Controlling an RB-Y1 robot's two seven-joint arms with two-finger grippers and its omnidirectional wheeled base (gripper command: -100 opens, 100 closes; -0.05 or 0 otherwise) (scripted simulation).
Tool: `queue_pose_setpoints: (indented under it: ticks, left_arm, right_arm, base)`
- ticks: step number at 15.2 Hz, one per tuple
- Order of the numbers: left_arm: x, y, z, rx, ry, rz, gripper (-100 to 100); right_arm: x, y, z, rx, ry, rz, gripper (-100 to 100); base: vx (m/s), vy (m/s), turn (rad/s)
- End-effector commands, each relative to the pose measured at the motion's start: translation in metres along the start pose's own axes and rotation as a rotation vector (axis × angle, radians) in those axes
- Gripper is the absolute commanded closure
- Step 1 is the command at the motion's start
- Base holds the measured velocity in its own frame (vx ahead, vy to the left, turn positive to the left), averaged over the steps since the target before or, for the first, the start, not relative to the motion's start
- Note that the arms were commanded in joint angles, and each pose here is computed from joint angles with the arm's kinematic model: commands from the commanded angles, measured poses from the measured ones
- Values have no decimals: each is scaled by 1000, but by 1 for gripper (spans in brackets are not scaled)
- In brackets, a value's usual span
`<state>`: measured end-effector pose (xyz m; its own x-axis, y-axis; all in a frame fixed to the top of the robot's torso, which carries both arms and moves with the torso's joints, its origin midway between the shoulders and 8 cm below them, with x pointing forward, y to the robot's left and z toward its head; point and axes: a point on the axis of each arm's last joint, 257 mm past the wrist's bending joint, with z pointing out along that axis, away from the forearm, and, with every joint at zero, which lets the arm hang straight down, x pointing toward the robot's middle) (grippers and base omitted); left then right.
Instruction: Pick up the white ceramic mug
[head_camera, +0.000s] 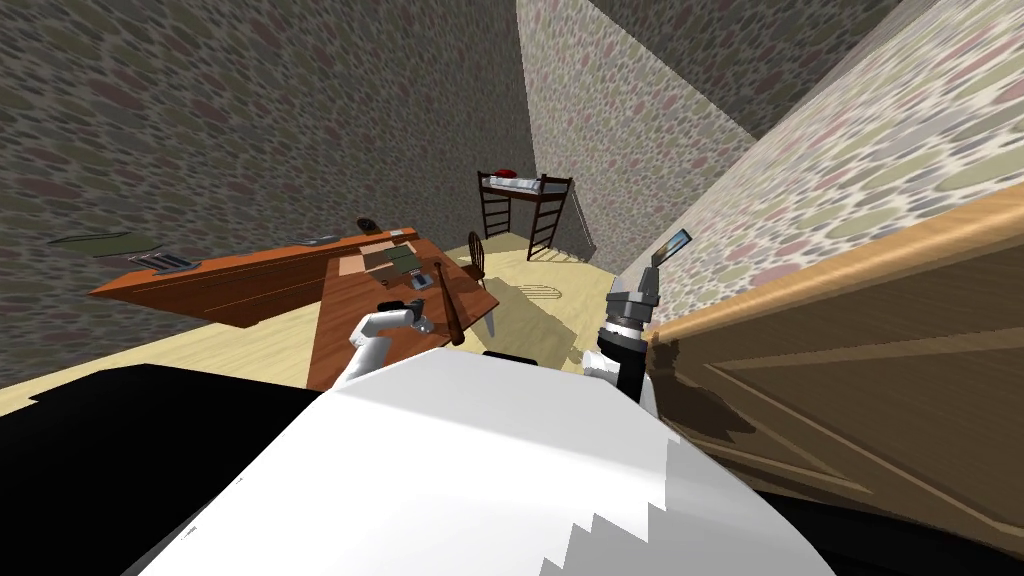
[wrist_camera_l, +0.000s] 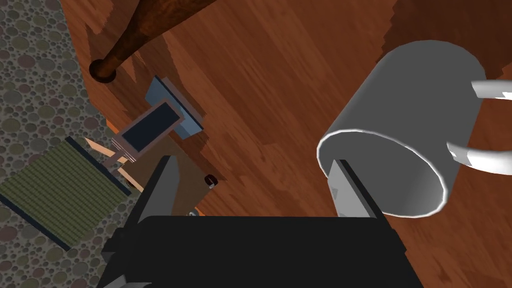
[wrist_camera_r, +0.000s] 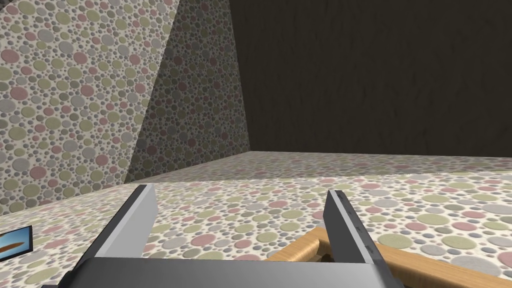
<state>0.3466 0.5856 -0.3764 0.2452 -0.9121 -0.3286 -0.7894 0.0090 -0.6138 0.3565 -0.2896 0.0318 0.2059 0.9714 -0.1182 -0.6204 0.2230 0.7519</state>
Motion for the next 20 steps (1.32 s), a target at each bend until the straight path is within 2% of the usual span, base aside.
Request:
queue_pose_setpoints:
  ticks: [1,2,4,5,7,8,10,11,13,14,16,17,19,20]
  left_arm:
    - [0,10,1,-44,8,-7,-100]
    - [-11,18,5,-78,5,-32,-100]
    - [-8,27,4,-116,16,-32,-100]
    - [-17,34,6,-148,16,-57,-100]
    - [-14,43,5,-185,28,-58,-100]
    - [-22,50,7,-215,30,-85,-100]
    - [-19,58,4,-250,43,-85,-100]
    - [-25,65,5,-284,49,-112,-100]
    - [-22,72,3,-312,60,-113,-100]
    - [-27,78,2,-345,69,-140,-100]
    - [-24,84,0,-370,79,-140,-100]
    - [-28,91,-2,-406,92,-167,-100]
    - [-26,95,-4,-424,99,-167,-100]
    - [-28,102,-6,-460,116,-193,-100]
  right_arm:
    - [0,0,0,0,0,0,0]
    - [0,0,0,0,0,0,0]
    - [0,0,0,0,0,0,0]
    - [0,0,0,0,0,0,0]
    - [0,0,0,0,0,0,0]
    - [0,0,0,0,0,0,0]
    - [0,0,0,0,0,0,0]
    - [0,0,0,0,0,0,0]
    - [0,0,0,0,0,0,0]
    - [0,0,0,0,0,0,0]
    - [0,0,0,0,0,0,0]
    - [0,0,0,0,0,0,0]
    - [0,0,0,0,0,0,0]
    - [0,0,0,0,0,0,0]
  base:
    - [8,9,-47]
    - [13,8,-92]
    - [13,13,-85]
    - [16,13,-93]
    - [14,15,-75]
    - [15,13,-98]
    - [14,19,-74]
    - [13,19,-84]
    - [13,23,-71]
    - [10,22,-95]
    - [13,24,-67]
    - [12,23,-92]
    - [11,25,-63]
    - [12,24,-69]
